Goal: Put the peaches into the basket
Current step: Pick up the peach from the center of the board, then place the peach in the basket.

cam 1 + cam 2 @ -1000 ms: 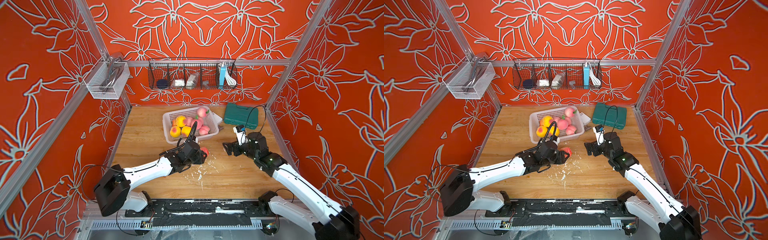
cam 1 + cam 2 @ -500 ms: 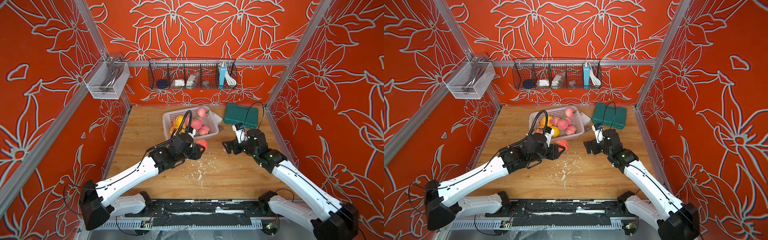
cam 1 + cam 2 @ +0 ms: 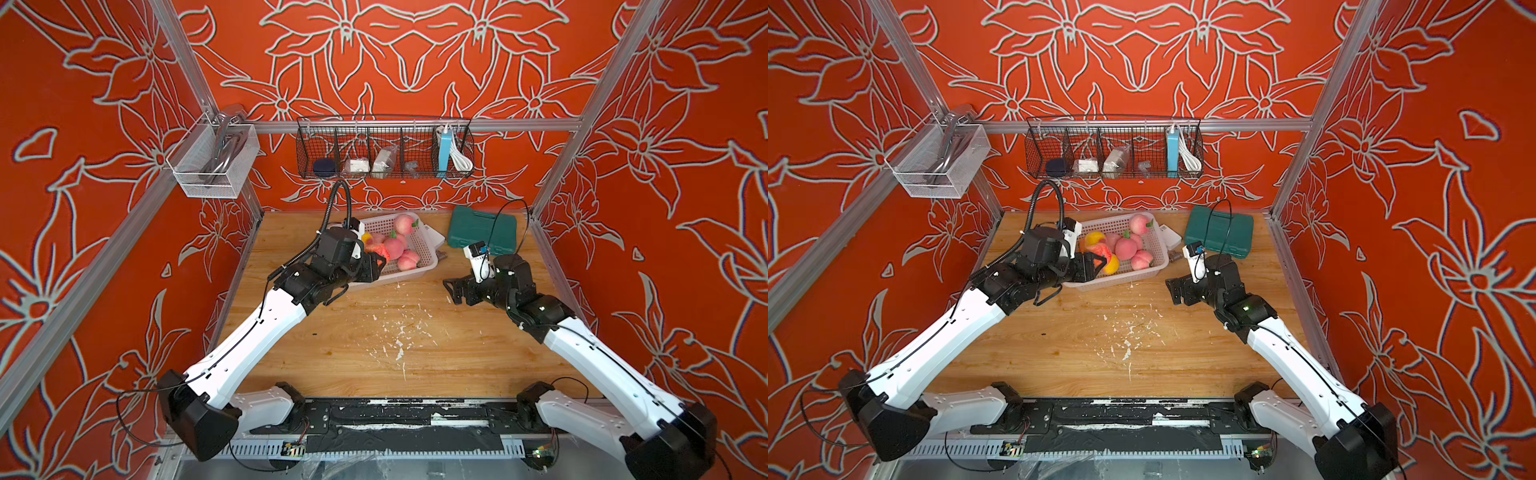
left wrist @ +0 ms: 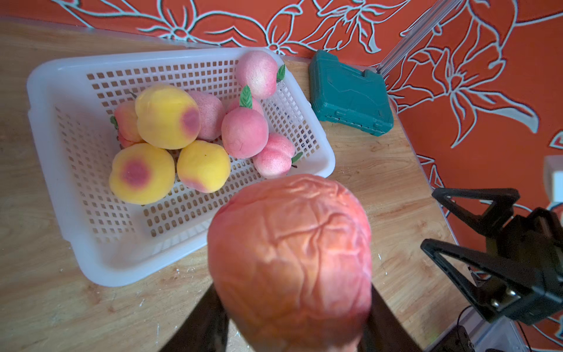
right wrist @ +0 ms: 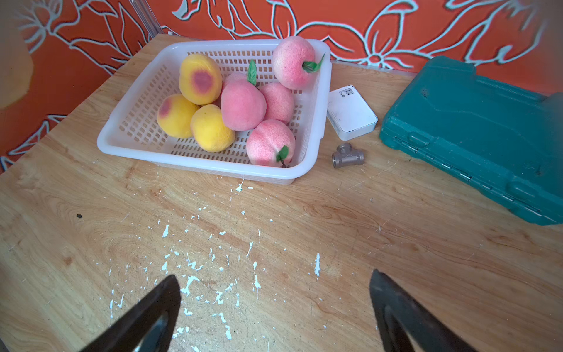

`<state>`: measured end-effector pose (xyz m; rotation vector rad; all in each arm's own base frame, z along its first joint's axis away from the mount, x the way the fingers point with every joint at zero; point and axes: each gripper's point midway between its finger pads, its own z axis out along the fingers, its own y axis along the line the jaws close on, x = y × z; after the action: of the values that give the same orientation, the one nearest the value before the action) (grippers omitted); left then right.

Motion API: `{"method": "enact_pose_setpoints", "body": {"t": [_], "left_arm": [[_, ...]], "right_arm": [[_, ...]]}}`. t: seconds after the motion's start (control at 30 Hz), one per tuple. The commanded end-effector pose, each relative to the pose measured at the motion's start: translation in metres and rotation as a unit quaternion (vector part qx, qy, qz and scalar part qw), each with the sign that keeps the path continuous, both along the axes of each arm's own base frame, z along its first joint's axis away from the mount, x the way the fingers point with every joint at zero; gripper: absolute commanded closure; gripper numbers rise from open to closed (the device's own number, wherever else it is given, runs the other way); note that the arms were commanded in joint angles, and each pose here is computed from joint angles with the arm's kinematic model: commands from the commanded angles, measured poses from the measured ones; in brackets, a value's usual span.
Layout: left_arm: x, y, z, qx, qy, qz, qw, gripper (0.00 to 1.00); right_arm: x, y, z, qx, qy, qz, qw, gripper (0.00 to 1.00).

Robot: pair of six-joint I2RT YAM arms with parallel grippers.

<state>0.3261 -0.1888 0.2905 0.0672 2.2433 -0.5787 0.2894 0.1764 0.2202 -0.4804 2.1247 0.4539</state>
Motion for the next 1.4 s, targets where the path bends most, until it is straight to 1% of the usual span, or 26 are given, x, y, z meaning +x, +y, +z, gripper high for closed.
{"method": "enact_pose_setpoints", "body": {"t": [0.0,0.2,0.43,0.6,0.77,1.07,1.37], "left_arm": [[0.013,0.006,0.003,0.010,0.000,-0.006,1.000,0.63],[0.043,0.019,-0.014,0.010,0.012,0.024,1.000,0.63],[0.062,0.029,-0.048,0.050,0.045,0.046,0.997,0.63],[0.070,0.037,-0.060,0.082,0.051,0.064,0.993,0.63],[0.075,0.042,-0.081,0.112,0.079,0.074,0.988,0.63],[0.077,0.047,-0.113,0.132,0.116,0.088,0.981,0.63],[0.078,0.053,-0.137,0.153,0.138,0.098,0.974,0.63]], "right_arm": [[0.001,0.002,0.006,0.001,-0.003,0.007,1.000,0.01],[-0.001,0.000,0.007,0.000,-0.007,0.003,1.000,0.01],[-0.002,0.000,0.008,0.000,-0.010,0.005,1.000,0.01],[-0.001,0.001,0.007,0.005,-0.009,0.005,1.000,0.01],[-0.001,0.002,0.005,0.007,-0.009,0.007,1.000,0.01],[-0.001,0.002,0.006,0.008,-0.014,0.008,1.000,0.01],[-0.002,0.000,0.003,0.006,-0.014,0.005,1.000,0.01]]}}
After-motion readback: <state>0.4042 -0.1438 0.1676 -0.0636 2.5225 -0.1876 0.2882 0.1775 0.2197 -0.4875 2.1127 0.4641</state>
